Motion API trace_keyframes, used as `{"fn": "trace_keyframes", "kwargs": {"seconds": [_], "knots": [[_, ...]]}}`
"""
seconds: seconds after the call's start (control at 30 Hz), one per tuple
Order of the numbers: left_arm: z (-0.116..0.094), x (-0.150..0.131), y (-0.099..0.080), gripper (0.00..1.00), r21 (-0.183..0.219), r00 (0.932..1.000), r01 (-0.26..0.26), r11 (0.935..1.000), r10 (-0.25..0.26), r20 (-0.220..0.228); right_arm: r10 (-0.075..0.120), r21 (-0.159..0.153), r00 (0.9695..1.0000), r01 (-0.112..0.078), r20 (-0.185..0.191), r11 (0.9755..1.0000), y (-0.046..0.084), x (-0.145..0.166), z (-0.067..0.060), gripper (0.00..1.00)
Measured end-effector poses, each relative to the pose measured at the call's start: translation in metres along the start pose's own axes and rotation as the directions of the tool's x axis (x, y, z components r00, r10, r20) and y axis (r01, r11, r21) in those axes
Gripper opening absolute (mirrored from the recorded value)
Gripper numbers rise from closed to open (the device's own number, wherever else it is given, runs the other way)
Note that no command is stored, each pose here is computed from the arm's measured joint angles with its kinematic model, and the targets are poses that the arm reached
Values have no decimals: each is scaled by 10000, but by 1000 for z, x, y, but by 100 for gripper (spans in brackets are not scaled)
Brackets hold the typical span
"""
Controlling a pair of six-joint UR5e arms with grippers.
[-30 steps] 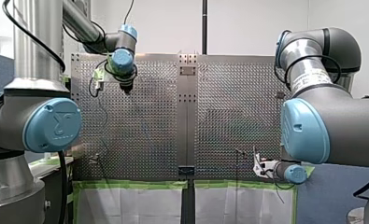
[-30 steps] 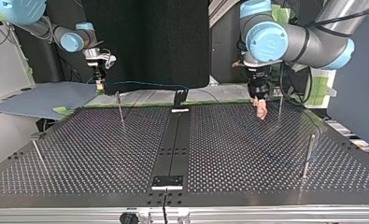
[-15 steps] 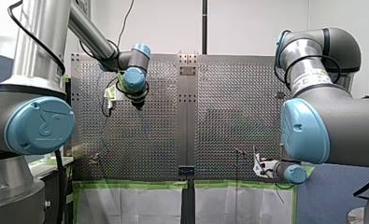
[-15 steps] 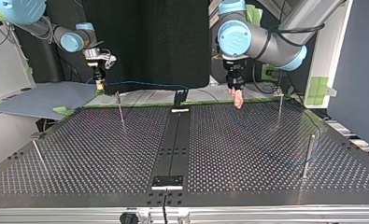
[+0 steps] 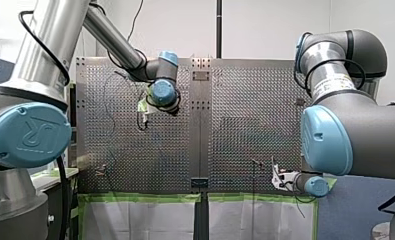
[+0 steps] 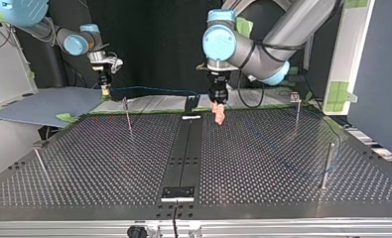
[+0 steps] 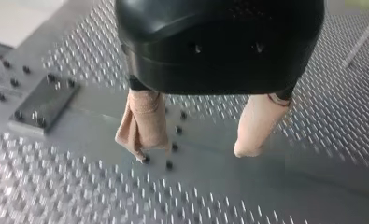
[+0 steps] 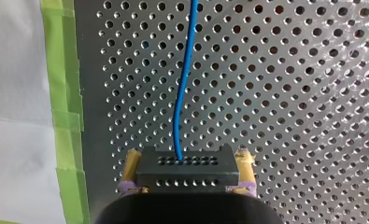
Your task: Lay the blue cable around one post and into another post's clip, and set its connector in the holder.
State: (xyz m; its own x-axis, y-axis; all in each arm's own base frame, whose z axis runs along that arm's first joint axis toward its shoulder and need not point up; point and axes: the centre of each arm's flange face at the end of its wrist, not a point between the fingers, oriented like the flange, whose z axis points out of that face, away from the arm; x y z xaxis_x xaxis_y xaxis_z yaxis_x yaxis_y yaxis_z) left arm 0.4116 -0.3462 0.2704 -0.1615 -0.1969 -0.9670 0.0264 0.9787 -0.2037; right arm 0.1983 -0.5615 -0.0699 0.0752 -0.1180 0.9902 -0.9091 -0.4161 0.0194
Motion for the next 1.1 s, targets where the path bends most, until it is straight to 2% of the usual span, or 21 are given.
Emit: {"fn": "trace_keyframes", "kwargs": {"seconds": [0.13, 0.3, 0.43, 0.6, 0.7, 0.83, 0.93, 1.0, 1.1], "knots": [[5, 7, -28, 100, 653, 9991, 350, 9972, -363, 196, -15, -14, 10000, 15, -3, 10000, 1, 0, 0, 0], [8, 17, -61, 100, 1480, 9957, 813, 9856, -868, 314, -22, -27, 10000, 22, -13, 10000, 2, 0, 0, 0], [9, 25, -88, 100, 2154, 9921, 1090, 9704, -1198, 378, -25, -22, 10000, 25, -23, 10000, 2, 0, 0, 0], [8, 35, -117, 100, 2756, 9882, 1268, 9529, -1454, 482, -44, -32, 10000, 44, -51, 10000, 4, 2, 2, 0], [7, 42, -137, 100, 3128, 9854, 1354, 9401, -1608, 567, -57, -34, 10000, 57, -44, 10000, 4, 2, 3, 0], [3, 53, -165, 100, 3639, 9797, 1532, 9187, -1894, 656, -98, -34, 9999, 98, -27, 9999, 5, 2, 3, 0], [-2, 64, -181, 100, 3852, 9759, 1638, 9082, -2062, 712, -109, -34, 9999, 108, -20, 9999, 5, 2, 3, 0], [-6, 74, -189, 100, 3906, 9750, 1660, 9055, -2099, 724, -115, -34, 9999, 115, -16, 9999, 5, 2, 3, 0], [-15, 96, -197, 100, 3911, 9763, 1619, 9060, -2047, 701, -122, -34, 9999, 122, -11, 9999, 5, 2, 3, 0]]}}
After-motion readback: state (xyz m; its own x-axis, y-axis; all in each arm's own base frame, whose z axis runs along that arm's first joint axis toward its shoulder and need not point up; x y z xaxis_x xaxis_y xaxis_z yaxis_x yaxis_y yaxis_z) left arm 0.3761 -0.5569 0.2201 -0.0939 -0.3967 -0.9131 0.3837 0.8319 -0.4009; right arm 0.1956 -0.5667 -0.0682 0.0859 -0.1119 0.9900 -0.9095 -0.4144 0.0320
